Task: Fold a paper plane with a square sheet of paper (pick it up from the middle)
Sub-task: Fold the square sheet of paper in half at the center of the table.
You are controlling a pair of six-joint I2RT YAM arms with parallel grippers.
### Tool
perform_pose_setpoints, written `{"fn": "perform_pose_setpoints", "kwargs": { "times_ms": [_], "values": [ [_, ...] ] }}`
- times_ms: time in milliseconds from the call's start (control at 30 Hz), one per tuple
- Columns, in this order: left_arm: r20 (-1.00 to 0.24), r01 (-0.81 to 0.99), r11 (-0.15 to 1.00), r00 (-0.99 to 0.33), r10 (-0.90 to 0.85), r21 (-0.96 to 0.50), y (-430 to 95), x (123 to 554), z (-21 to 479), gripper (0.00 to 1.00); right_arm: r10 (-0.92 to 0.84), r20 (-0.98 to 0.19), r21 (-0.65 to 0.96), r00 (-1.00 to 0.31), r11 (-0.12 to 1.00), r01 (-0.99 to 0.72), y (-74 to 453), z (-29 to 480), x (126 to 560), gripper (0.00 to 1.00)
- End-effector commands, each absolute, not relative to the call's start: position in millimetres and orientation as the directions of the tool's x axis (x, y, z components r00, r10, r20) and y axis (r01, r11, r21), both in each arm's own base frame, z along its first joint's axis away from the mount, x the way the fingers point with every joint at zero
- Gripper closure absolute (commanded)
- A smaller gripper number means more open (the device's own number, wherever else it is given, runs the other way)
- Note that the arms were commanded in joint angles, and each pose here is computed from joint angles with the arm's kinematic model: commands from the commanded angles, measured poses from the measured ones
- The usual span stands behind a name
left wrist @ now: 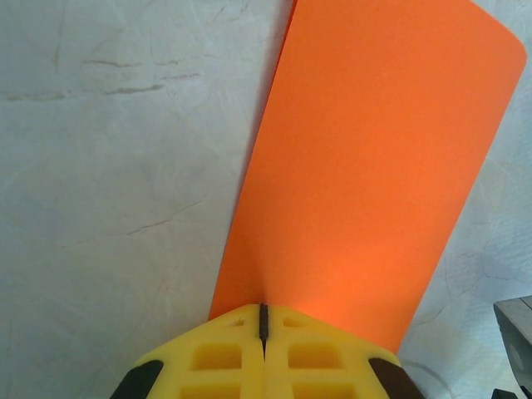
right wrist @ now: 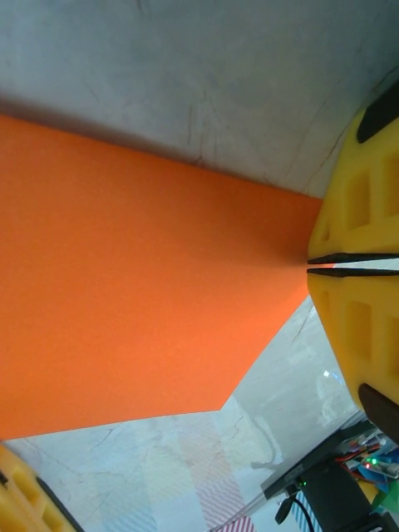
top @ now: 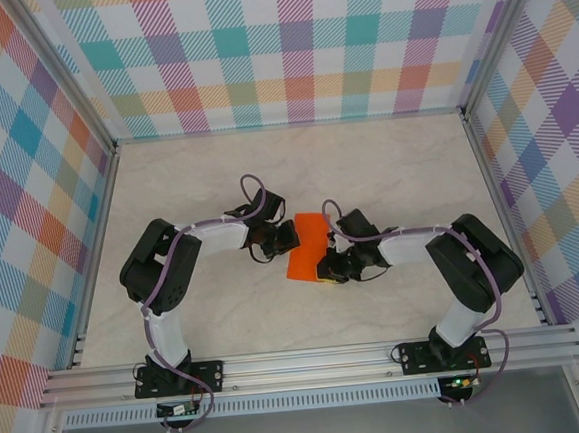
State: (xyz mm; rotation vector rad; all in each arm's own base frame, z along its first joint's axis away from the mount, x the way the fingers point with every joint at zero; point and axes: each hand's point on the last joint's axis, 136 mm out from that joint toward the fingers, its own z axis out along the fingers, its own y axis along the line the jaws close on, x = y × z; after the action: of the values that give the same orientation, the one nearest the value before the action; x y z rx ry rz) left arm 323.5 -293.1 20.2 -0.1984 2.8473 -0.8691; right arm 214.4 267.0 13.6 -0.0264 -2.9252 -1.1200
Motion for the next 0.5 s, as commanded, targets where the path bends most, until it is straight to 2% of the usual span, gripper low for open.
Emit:
{"fn": "perform_pose_setpoints", "kwargs": {
  "times_ms": [0, 200, 267, 333, 467],
  "values": [
    [-0.029, -0.115, 0.880, -0.989, -0.145, -0.461, -273.4, 293.6, -5.5, 1.00, -0.014, 0.068, 0.588, -0.998, 0.808, 0.028, 246.6, 1.5, 192.3, 0.86],
    [-0.033, -0.116, 0.871, -0.988, -0.150, -0.477, -275.0, 293.7, 0.0, 1.00, 0.036, -0.054, 0.572, -0.998, 0.820, -0.002, 244.9, 39.4, 227.7, 0.85],
    [-0.033, -0.122, 0.861, -0.987, -0.159, -0.493, -276.9, 293.8, 5.3, 1.00, 0.128, -0.055, 0.492, -0.990, 0.866, 0.085, 224.7, 39.1, 244.7, 0.79],
    [-0.039, -0.124, 0.848, -0.985, -0.168, -0.516, -279.3, 294.3, 12.4, 1.00, 0.166, -0.061, 0.436, -0.984, 0.891, 0.124, 214.6, 37.3, 257.8, 0.77],
    [-0.057, -0.124, 0.829, -0.981, -0.184, -0.545, -281.2, 295.6, 27.4, 1.00, 0.150, -0.047, 0.489, -0.988, 0.866, 0.108, 236.4, 40.0, 276.3, 0.75]
  ]
}}
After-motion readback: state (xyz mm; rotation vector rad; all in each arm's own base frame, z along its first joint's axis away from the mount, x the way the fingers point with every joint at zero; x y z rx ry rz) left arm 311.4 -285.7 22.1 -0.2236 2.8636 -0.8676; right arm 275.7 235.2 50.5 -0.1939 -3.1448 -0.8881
